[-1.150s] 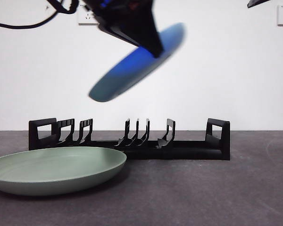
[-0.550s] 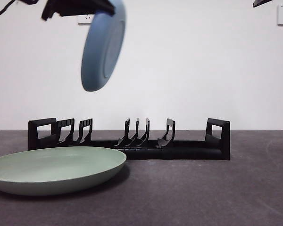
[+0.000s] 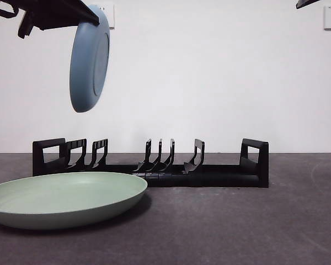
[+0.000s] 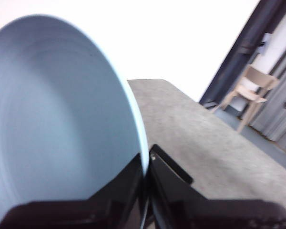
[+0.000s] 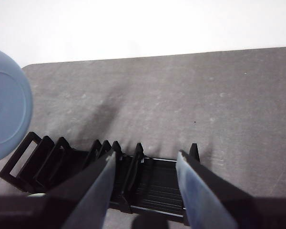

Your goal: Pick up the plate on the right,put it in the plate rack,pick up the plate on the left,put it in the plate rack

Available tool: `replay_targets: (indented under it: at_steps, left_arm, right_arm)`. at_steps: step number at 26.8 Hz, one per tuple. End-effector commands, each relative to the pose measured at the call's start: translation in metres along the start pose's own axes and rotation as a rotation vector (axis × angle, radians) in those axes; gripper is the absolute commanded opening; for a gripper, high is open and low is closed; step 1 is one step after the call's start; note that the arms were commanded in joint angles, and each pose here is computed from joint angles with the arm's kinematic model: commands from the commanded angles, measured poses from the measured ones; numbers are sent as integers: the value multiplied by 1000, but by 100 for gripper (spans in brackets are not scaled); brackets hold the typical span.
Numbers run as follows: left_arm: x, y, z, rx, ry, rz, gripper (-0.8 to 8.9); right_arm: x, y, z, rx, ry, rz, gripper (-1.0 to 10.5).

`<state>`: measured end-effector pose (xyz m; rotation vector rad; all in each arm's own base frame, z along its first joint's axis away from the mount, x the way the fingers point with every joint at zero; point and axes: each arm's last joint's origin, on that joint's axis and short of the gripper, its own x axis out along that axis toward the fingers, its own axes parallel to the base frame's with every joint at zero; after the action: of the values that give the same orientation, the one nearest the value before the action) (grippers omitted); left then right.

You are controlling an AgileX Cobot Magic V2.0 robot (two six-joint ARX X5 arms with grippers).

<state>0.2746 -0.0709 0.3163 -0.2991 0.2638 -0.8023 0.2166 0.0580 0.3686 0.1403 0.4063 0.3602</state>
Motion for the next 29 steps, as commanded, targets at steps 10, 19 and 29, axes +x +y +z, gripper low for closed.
replay_targets:
  at_steps: [10, 19, 29]
  left_arm:
    - [21, 27, -18, -76, 49, -15, -9]
    - [36, 48, -40, -138, 124, 19, -9]
    - [35, 50, -47, -178, 180, 53, 169]
  right_arm:
    - [1, 0, 0, 5, -4, -1, 217]
    - [1, 0, 0, 5, -4, -1, 217]
    - [3, 0, -3, 10, 28, 4, 217]
